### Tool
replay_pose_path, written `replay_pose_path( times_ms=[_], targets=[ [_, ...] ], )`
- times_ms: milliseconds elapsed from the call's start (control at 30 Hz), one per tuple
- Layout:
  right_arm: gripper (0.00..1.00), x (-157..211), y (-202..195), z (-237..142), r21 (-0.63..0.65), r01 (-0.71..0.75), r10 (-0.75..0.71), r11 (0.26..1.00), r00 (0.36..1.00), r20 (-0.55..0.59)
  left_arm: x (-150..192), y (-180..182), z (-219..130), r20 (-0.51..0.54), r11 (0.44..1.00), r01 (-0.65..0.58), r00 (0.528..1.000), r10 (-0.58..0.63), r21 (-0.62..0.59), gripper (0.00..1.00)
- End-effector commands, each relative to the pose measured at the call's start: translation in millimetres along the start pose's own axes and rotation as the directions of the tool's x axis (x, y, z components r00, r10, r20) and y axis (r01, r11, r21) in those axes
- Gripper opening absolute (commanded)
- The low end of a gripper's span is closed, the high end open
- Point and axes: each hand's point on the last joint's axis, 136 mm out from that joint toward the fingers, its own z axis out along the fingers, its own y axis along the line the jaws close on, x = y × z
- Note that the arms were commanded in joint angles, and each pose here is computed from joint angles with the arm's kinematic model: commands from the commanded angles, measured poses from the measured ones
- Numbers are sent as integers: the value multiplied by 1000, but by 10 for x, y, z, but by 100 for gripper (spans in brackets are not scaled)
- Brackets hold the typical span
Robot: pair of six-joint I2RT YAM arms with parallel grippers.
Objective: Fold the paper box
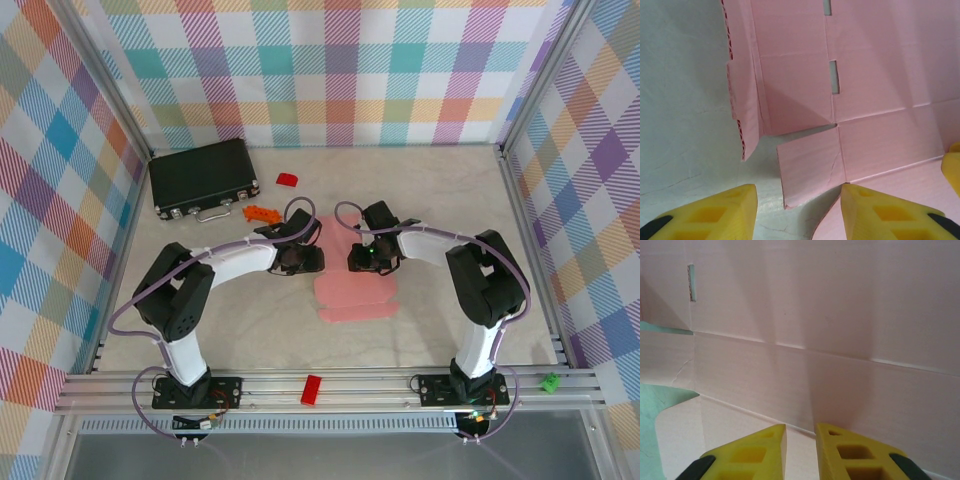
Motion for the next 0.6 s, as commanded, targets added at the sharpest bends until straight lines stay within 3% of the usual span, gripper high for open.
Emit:
replay_pose_path(
  times_ms=[0, 267, 567],
  targets=[
    [24, 53, -20, 58, 10, -12, 12, 1000, 1000, -12, -6, -5, 86, -14, 999, 33, 999, -33, 12, 47],
    [23, 83, -23, 99, 12, -18, 18, 1000, 1000, -23, -21, -127, 122, -16, 997, 24, 1000, -23, 75, 38],
    [23, 101, -35, 133, 18, -21, 21, 1000, 999, -27, -121, -320, 24, 13, 986, -47, 999, 46, 157, 35]
  ],
)
